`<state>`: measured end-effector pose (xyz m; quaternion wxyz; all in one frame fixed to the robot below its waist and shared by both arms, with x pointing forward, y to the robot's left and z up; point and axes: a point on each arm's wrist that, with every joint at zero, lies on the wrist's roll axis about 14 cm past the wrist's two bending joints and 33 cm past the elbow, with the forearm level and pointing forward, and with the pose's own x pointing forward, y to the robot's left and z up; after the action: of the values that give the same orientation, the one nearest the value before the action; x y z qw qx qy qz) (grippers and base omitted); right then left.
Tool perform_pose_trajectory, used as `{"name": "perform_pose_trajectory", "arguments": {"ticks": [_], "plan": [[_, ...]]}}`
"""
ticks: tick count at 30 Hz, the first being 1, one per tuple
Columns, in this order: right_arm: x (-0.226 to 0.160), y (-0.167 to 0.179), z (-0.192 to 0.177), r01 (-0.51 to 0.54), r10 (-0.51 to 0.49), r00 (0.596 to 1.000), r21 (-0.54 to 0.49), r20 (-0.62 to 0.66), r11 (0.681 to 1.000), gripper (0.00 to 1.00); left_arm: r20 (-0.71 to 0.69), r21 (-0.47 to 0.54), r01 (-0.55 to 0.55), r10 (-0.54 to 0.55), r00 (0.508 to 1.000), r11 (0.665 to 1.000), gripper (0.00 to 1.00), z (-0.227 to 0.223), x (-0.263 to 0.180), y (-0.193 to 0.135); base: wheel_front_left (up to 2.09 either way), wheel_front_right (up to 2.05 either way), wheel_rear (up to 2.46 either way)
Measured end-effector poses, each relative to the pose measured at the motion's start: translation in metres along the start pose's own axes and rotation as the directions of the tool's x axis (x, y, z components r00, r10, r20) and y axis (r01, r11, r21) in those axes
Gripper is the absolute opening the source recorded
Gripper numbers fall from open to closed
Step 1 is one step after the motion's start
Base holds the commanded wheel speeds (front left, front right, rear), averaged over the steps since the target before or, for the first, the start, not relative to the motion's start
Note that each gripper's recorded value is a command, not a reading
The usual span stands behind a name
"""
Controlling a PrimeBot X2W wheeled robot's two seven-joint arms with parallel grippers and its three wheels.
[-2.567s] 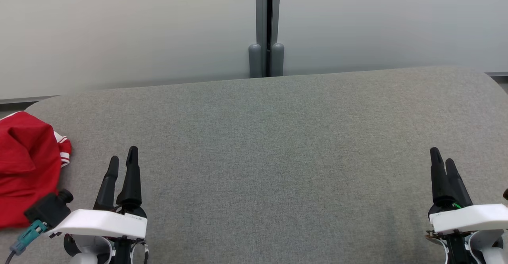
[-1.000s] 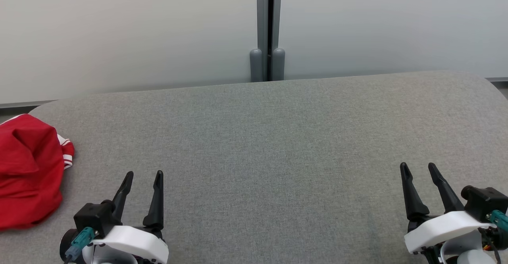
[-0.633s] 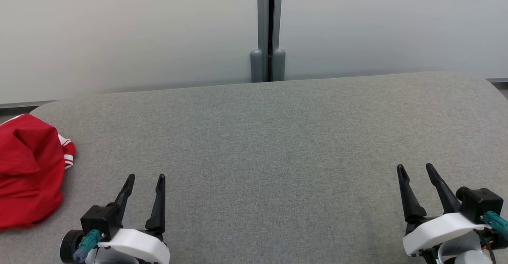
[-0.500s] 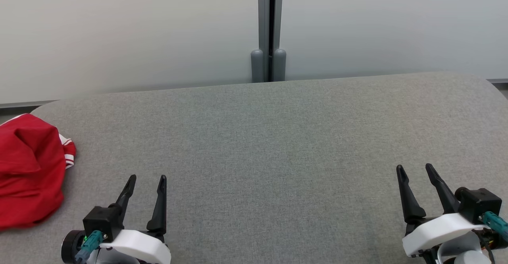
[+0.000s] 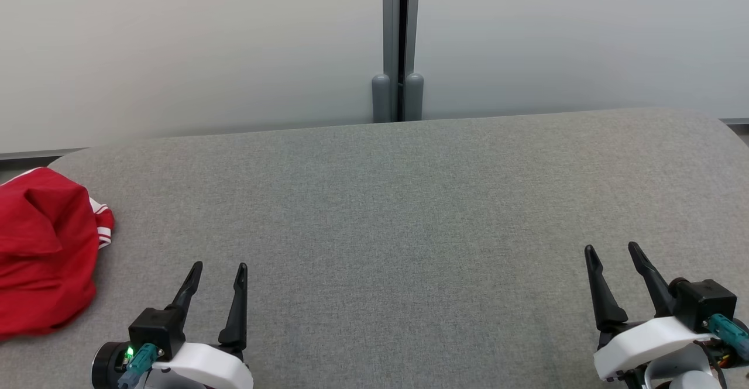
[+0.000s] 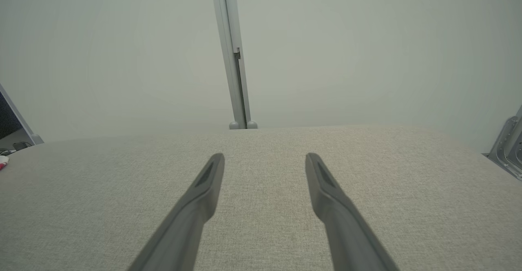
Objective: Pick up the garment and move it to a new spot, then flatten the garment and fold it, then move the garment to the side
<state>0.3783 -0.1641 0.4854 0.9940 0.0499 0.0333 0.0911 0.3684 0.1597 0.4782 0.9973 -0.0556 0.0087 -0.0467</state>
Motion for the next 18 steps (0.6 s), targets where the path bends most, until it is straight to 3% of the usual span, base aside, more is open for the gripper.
{"name": "perform_pose_trajectory", "arguments": {"ticks": [18], "plan": [[0.011,0.011,0.002,-0.04,0.04,0.999,-0.019,-0.001,0.999,1.0,0.017,-0.035,-0.067,0.068,0.998,0.997,1.0,0.006,-0.002,0.019,0.0,0.0,0.0]]}}
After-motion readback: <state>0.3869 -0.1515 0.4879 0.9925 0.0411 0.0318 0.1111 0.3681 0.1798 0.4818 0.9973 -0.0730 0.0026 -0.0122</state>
